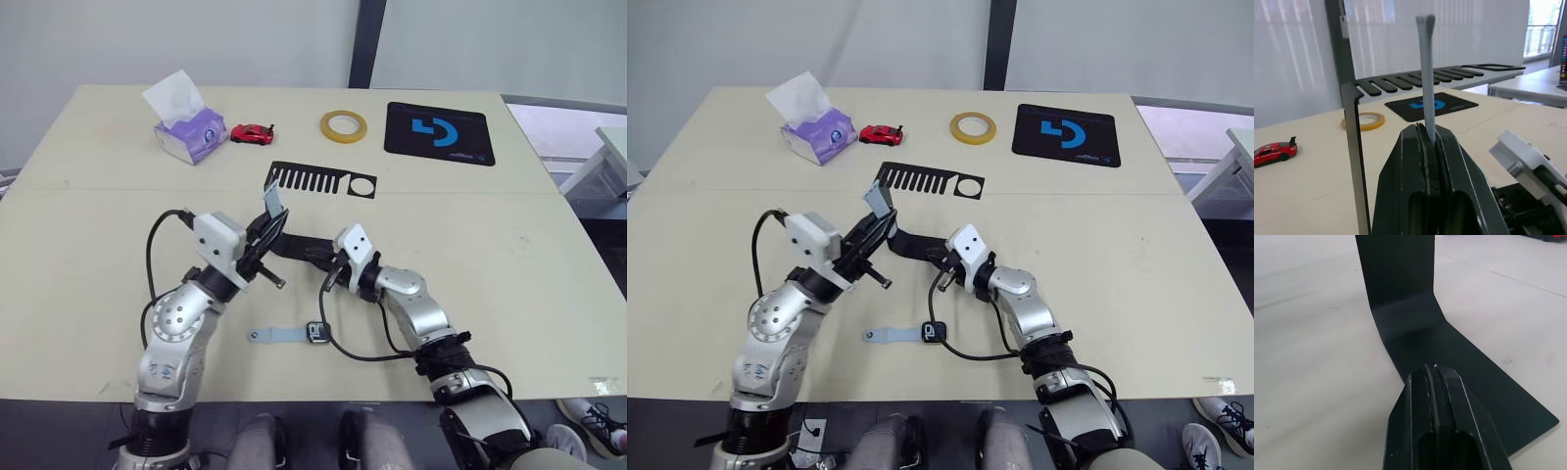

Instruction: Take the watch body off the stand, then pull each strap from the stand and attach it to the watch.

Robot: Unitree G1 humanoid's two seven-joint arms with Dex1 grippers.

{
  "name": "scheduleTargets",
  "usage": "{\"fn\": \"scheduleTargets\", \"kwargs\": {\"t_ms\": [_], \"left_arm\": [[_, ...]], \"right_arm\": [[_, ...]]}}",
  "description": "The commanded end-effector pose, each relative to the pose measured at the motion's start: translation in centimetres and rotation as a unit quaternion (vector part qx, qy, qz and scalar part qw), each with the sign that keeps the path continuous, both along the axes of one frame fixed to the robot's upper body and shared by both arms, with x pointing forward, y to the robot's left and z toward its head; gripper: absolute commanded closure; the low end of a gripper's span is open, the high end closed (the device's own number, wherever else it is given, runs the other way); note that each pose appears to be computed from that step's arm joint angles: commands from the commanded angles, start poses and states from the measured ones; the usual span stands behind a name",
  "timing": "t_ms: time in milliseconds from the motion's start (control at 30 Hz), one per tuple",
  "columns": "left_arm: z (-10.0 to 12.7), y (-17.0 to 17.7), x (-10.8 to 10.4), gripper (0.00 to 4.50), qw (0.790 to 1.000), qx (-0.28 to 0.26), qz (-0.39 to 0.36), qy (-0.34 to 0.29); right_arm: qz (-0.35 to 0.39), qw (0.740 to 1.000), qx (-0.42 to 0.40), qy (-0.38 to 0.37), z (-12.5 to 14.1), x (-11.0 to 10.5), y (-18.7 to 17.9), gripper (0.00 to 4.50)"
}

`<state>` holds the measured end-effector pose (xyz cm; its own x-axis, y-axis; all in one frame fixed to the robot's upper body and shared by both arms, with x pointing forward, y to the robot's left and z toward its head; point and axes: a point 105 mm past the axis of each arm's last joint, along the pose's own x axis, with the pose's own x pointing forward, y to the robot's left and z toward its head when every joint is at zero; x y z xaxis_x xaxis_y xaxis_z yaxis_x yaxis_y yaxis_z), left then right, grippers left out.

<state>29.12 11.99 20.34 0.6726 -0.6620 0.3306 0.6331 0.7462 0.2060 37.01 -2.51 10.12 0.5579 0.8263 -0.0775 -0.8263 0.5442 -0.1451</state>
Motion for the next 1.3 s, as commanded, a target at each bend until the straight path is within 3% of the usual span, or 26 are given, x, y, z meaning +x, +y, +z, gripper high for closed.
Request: {"fn": "scheduleTargets", "kwargs": {"t_ms": [33,200,300,400,500,633,800,833,1033,1300], "left_arm": [[1.4,2.3,-2.3,4.45,0.998,0.011,-0.065,-0.006],[0.4,5.1,-4.7,4.45,0.977,0.077,-0.171,0.098],[0.7,5.7,-5.2,4.45,0.970,0.095,-0.194,0.115],[0.8,5.5,-5.6,4.45,0.962,0.092,-0.224,0.125],[0.5,4.2,-5.9,4.45,0.951,0.088,-0.267,0.131],[0.2,2.1,-6.0,4.50,0.935,0.084,-0.320,0.131],[-0.1,0.2,-6.0,4.50,0.912,0.087,-0.369,0.157],[0.1,-0.1,-6.0,4.50,0.909,0.082,-0.376,0.159],[0.1,-2.5,-5.2,4.50,0.885,0.075,-0.428,0.165],[0.0,-4.6,-4.8,4.50,0.865,0.062,-0.473,0.158]], "right_arm": [[0.038,0.999,0.001,0.039,-1.4,-1.5,-0.8,4.50],[0.087,0.995,0.050,-0.006,1.7,-3.8,-3.5,4.50],[0.102,0.992,0.075,-0.015,3.1,-5.7,-6.2,4.50],[0.082,0.996,0.038,0.018,2.2,-7.5,-9.8,4.50],[0.055,0.996,0.053,0.039,2.9,-9.7,-13.2,4.50],[0.037,0.993,0.086,0.073,3.8,-11.7,-14.5,3.16],[0.052,0.985,0.115,0.118,4.1,-14.1,-13.7,0.44],[0.051,0.983,0.131,0.119,4.4,-14.2,-13.5,0.08],[0.116,0.953,0.249,0.130,7.6,-14.4,-9.6,0.03],[0.176,0.918,0.320,0.153,9.9,-13.9,-5.8,0.03]]}}
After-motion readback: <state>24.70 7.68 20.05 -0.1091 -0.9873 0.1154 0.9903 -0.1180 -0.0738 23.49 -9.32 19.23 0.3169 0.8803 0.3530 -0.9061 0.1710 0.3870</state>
